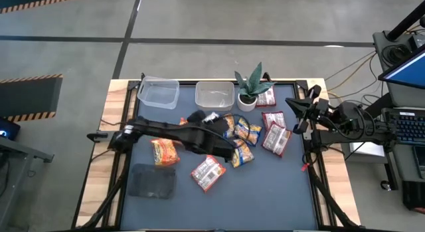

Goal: Sort Maruchan noodles
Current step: Put the blue noodle pack into the transparent bin

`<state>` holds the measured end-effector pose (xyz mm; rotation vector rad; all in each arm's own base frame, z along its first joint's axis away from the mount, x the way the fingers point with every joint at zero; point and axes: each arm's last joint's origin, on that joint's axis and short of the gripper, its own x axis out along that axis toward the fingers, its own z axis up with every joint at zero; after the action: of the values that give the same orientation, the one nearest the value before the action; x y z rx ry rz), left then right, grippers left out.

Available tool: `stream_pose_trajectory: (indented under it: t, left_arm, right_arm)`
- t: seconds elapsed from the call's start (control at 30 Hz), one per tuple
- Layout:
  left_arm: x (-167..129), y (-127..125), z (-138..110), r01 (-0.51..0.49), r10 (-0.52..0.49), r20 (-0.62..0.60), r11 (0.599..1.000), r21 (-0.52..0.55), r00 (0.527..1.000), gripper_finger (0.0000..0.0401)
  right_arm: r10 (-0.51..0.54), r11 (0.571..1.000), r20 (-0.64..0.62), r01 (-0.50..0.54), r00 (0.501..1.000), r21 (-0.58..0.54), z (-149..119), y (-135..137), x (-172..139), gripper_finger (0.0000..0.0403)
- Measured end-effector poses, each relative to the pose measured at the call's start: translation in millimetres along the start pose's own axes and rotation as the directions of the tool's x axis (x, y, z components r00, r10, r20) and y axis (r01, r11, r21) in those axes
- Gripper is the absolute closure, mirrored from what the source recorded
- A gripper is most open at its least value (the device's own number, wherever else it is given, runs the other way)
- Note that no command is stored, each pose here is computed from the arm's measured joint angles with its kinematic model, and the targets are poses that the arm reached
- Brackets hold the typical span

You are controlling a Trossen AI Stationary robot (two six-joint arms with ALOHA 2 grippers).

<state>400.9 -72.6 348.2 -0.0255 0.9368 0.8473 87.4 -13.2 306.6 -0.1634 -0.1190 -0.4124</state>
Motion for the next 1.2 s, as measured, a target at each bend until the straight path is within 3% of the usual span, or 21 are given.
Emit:
stream_pose_trajectory:
  t: [0.33,0.57,0.7,0.87,0.97,1.2]
  left_arm:
    - [-35.5,37.2,10.6,0.064,-0.071,0.099,0.995,0.077,0.992,0.0366]
    - [-28.9,52.7,-0.4,0.054,-0.066,0.102,0.992,0.117,0.993,0.0366]
    - [-15.7,59.9,-18.0,0.071,-0.083,0.163,0.995,0.072,0.983,0.0366]
    - [3.9,74.8,-48.8,0.191,-0.187,0.242,0.982,0.008,0.952,0.0366]
    - [17.0,92.8,-64.8,0.24,-0.221,0.283,0.97,-0.036,0.933,0.0366]
    - [39.7,154.8,-86.4,0.241,-0.154,0.387,0.953,-0.186,0.909,0.0366]
  right_arm:
    - [-0.001,1.0,0.003,0.001,1.0,0.003,0.4,-0.1,0.0,0.0394]
    - [-0.001,1.0,0.005,0.001,1.0,0.004,0.6,-0.1,0.0,0.0394]
    - [-0.001,1.0,0.004,0.001,1.0,0.012,0.4,-0.1,0.1,0.0394]
    - [0.0,1.0,-0.001,0.0,1.0,0.012,-1.1,0.4,0.4,0.0394]
    - [0.002,1.0,-0.011,-0.002,1.0,0.009,-4.0,1.1,0.9,0.0394]
    - [0.006,0.999,-0.048,-0.004,0.999,0.05,-13.5,4.2,4.2,0.0394]
